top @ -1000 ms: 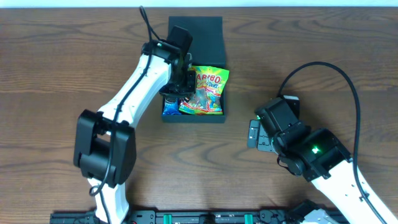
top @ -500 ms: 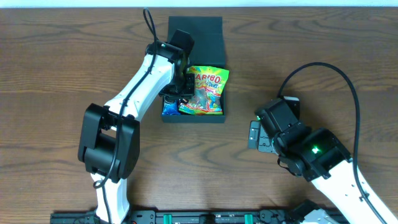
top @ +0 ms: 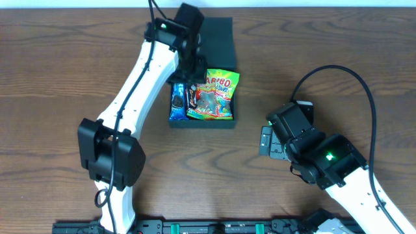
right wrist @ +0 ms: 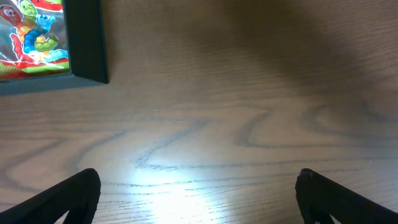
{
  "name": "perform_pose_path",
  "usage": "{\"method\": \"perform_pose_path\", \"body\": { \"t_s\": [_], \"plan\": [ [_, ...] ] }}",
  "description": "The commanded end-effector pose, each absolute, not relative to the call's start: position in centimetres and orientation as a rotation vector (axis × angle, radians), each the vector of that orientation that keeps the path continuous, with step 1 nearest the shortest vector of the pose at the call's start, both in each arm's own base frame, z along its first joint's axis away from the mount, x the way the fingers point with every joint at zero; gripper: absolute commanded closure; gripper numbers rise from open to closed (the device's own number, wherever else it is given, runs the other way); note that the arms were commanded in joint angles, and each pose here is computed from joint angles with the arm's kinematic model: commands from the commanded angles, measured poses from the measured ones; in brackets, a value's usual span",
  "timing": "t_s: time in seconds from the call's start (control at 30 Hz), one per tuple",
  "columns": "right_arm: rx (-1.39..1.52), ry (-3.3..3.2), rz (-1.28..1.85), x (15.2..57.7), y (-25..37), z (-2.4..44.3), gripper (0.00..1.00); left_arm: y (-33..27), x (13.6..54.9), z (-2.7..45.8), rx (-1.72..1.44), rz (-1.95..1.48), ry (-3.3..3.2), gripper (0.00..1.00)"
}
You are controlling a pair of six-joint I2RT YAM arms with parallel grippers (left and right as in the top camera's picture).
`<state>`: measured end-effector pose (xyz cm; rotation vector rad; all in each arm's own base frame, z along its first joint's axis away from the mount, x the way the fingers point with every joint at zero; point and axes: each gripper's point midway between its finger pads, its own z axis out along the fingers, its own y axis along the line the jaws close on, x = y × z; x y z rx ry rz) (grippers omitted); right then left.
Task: Pack container
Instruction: 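Release the snack bar and withdraw the left gripper upward, then push the box lid closed with the left gripper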
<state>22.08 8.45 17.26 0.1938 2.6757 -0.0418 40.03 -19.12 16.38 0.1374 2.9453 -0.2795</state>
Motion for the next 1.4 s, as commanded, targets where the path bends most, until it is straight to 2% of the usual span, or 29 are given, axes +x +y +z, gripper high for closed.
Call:
{"method": "perform_pose_path", "body": {
  "t_s": [0.0, 0.13, 0.23, 0.4, 0.8, 1.13, 1.37],
  "plan": [
    [0.206, 2.665, -0.064, 22.1, 8.2, 17.3, 0.01, -16.1, 42.8, 18.6, 0.065, -0.213, 2.855, 0.05],
    [0.206, 2.663, -0.062, 22.2, 8.2, 17.3, 0.01, -10.3, 46.2, 21.0, -0.204, -0.25, 2.757, 0.05],
    [0.208, 2.654, -0.053, 22.4, 8.3, 17.4, 0.01, -6.9, 49.2, 22.3, -0.347, -0.579, 2.646, 0.05],
    [0.213, 2.627, -0.026, 23.0, 8.7, 17.7, 0.01, -3.3, 52.4, 20.6, -0.506, -0.728, 2.565, 0.05],
    [0.26, 2.625, -0.002, 23.0, 8.9, 17.7, 0.01, -9.5, 58.4, 8.5, -0.508, -1.242, 2.539, 0.04],
    [0.265, 2.632, -0.009, 23.2, 9.0, 17.4, 0.01, -14.8, 58.5, 7.5, -0.35, -1.363, 2.524, 0.05],
    [0.259, 2.667, -0.046, 23.3, 9.1, 16.4, 0.01, -15.6, 58.1, 6.9, -0.334, -1.412, 2.531, 0.05]
  ]
}}
